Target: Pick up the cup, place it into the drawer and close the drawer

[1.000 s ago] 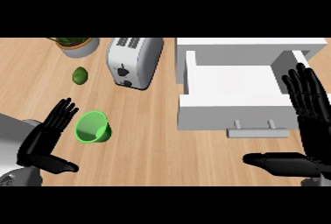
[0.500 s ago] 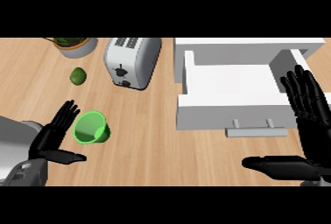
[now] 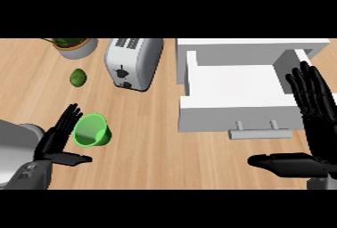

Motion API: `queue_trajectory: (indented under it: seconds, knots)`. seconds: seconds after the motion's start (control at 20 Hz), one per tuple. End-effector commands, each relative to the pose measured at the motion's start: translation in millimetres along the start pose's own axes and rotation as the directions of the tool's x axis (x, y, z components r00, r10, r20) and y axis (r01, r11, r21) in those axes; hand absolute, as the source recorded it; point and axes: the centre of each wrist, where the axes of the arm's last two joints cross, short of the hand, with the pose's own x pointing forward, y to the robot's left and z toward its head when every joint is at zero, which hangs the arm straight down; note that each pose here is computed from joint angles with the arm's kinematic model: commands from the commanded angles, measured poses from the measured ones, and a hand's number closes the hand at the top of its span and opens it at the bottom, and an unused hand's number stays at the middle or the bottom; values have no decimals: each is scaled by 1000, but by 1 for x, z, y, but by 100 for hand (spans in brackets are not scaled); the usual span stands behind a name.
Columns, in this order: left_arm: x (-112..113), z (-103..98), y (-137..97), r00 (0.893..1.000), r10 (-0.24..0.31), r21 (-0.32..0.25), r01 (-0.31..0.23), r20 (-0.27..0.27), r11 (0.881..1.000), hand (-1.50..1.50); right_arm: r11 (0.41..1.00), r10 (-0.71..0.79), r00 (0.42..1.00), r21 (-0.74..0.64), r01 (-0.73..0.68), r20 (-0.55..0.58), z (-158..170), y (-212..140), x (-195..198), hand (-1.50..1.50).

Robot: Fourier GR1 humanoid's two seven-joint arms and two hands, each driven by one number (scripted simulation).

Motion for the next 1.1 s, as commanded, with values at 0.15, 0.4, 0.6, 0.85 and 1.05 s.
queue_trajectory:
  seconds: [0.15,0.4,0.6,0.85,1.05]
  knots:
    - [-4,-8,-9,991,75,-52,-70,107,996,-150,1000,-1,1000,9,1,2,5,5,4,-150]
    - [-10,-7,-19,988,112,-99,-102,103,990,-150,1000,-2,1000,19,2,15,-8,1,0,-150]
    - [-6,-11,-15,988,106,-97,-95,115,991,-150,999,-21,1000,25,22,-7,0,2,-2,-150]
    - [-6,-20,-25,977,174,-104,-161,125,981,-150,999,-37,999,13,37,9,5,3,-12,-150]
    - [-12,-18,-34,966,231,-162,-211,115,964,-150,1000,-24,1000,11,24,-5,4,-4,-7,-150]
